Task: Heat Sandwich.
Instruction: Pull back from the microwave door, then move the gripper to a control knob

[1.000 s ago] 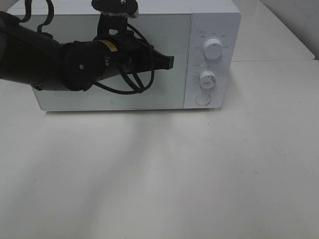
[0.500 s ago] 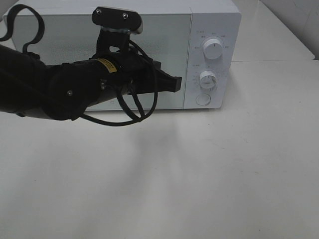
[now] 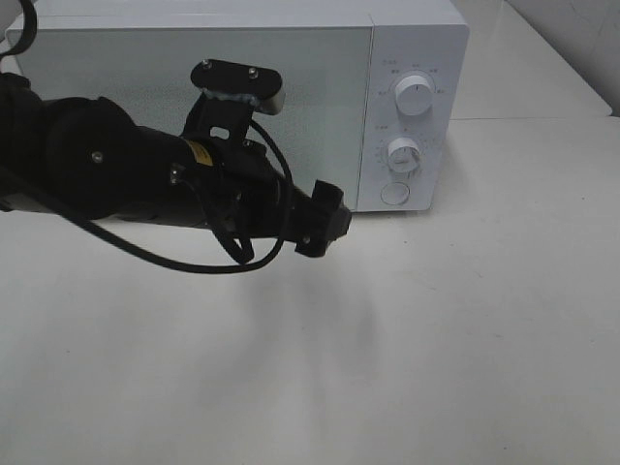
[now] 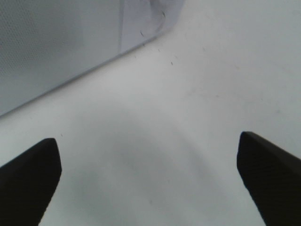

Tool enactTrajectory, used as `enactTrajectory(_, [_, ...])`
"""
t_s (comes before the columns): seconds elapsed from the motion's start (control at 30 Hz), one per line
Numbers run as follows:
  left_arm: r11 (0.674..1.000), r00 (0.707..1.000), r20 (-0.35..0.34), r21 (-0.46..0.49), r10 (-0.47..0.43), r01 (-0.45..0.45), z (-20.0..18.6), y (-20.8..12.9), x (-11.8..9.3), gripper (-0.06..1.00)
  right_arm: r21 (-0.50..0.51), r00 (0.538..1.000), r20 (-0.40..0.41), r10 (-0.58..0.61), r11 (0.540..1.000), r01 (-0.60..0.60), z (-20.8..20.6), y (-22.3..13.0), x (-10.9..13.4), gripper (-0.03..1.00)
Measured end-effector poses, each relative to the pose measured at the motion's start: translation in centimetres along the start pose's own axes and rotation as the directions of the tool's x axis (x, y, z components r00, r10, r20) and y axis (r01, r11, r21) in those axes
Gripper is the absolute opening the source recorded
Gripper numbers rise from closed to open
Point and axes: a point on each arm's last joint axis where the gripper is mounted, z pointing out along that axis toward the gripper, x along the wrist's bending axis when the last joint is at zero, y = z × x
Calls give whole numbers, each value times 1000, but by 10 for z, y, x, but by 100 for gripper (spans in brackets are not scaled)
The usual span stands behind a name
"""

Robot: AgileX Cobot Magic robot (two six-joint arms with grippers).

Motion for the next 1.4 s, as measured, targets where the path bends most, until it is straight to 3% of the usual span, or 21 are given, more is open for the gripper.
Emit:
enactTrajectory(0.2, [985, 998, 58, 168, 22, -31, -14, -10, -6, 97, 0, 1000, 0, 0, 1000, 0, 0, 0, 0, 67])
enactTrajectory(0.3, [979, 998, 62, 203, 8, -20, -19, -10, -3, 97, 0, 1000, 0, 0, 1000, 0, 0, 0, 0, 66])
enactTrajectory(0.47, [953, 997, 29, 297, -66, 54, -31, -11, 22, 97, 0, 1000, 0, 0, 1000, 0, 0, 0, 0, 65])
enactTrajectory(0.63, [908, 986, -37, 385, -162, 163, -53, -11, 62, 97, 0, 1000, 0, 0, 1000, 0, 0, 0, 0, 65])
enactTrajectory(0.97, [852, 951, -158, 423, -265, 308, -113, -10, 117, 97, 0, 1000, 0, 0, 1000, 0, 0, 0, 0, 65])
enactTrajectory(1.13, [839, 933, -208, 412, -292, 355, -140, -11, 133, 97, 0, 1000, 0, 0, 1000, 0, 0, 0, 0, 65])
enactTrajectory(1.3, [829, 900, -295, 373, -320, 417, -173, -14, 151, 97, 0, 1000, 0, 0, 1000, 0, 0, 0, 0, 65])
enactTrajectory(1.4, [811, 852, -390, 331, -349, 483, -200, -19, 163, 97, 0, 1000, 0, 0, 1000, 0, 0, 0, 0, 65])
